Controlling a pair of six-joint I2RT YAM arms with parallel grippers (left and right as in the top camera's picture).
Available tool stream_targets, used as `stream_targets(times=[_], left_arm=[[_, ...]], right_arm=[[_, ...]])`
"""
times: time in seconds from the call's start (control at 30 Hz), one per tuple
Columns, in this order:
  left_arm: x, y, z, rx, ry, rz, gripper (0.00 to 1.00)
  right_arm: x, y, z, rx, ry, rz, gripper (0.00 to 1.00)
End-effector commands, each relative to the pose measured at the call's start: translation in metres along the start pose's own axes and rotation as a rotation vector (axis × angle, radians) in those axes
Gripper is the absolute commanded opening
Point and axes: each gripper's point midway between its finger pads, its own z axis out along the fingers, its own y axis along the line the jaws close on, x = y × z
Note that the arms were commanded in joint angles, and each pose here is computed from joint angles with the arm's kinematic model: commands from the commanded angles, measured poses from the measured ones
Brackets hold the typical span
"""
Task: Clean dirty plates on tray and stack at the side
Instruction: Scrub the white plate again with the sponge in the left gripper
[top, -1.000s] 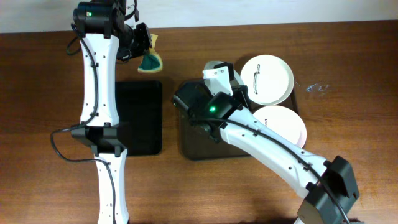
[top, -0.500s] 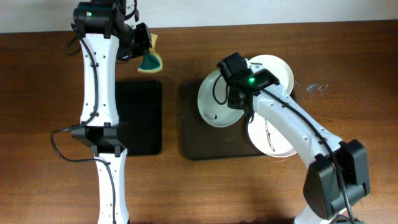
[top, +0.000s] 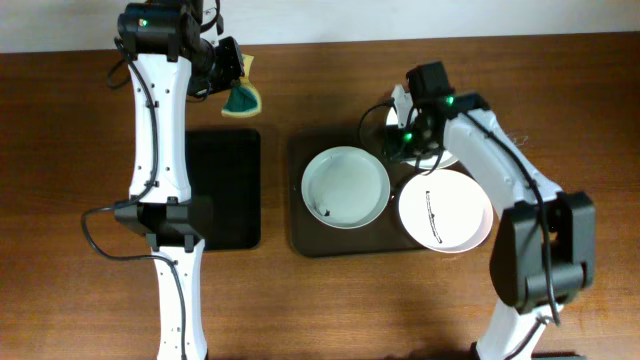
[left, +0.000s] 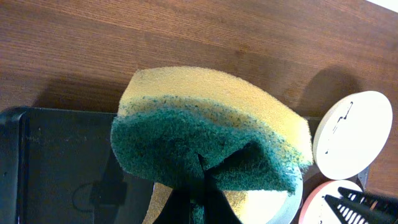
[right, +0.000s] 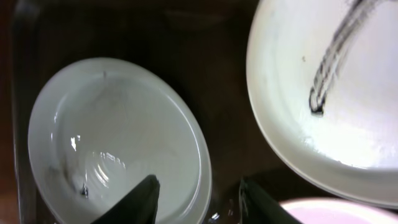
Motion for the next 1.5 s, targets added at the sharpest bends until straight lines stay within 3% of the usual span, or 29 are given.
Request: stream_targets(times=[0.0,0.17,0.23,0.27,0.3,0.33,0.4,0.5,0.63,0.9,1.0,1.17,1.3,1.47], left_arm=[[-0.002,-0.008,-0.015,0.023,-0.032,0.031,0.00],[-0.002,-0.008,-0.015,0.022,-0.032,0.031,0.00],[-0.002,-0.008,-0.015,0.022,-0.032,0.031,0.00],[-0.002,-0.008,-0.015,0.022,-0.032,0.031,0.00],[-0.002,-0.008,-0.015,0.022,-0.032,0.031,0.00],[-0.001,-0.008,-0.015,0.021,-0.032,0.033,0.00],[0.001,-0.014,-0.013,0.024,-0.027,0.044,0.00],[0.012,-0.026,0.000,-0.022,-0.002,0.067,0.00],[0.032,-0.035,0.034,-0.089,0.074,0.090,0.00],[0.101,-0.075,0.146,-0.097,0.255,0.214,0.00],[0.133,-0.083,0.181,0.016,0.351,0.269,0.00],[0.145,-0.075,0.198,0.012,0.374,0.303,0.00],[0.122,-0.032,0.206,-0.240,0.264,0.349,0.00],[0.075,-0.027,0.207,-0.343,0.055,0.345,0.00]], right_arm=[[-0.003,0.014,0.025,-0.070,0.079,-0.210,0.43],[0.012,-0.006,0.063,-0.011,0.176,-0.196,0.38],[0.016,-0.008,0.069,-0.007,0.190,-0.195,0.31],[0.017,-0.009,0.071,-0.008,0.198,-0.192,0.24],[0.020,-0.009,0.071,-0.009,0.207,-0.180,0.10],[0.020,-0.009,0.071,-0.007,0.210,-0.159,0.04],[0.021,-0.009,0.070,0.001,0.214,-0.086,0.04],[0.022,-0.009,0.071,0.059,0.213,0.283,0.04],[0.036,-0.037,0.064,0.416,0.151,0.582,0.04],[0.039,-0.030,0.068,0.423,0.153,0.566,0.04],[0.029,-0.006,0.080,0.254,0.172,0.418,0.04],[0.030,0.004,0.093,0.080,0.186,0.369,0.04],[0.032,-0.004,0.092,0.028,0.199,0.398,0.04],[0.032,-0.003,0.093,0.027,0.196,0.393,0.04]])
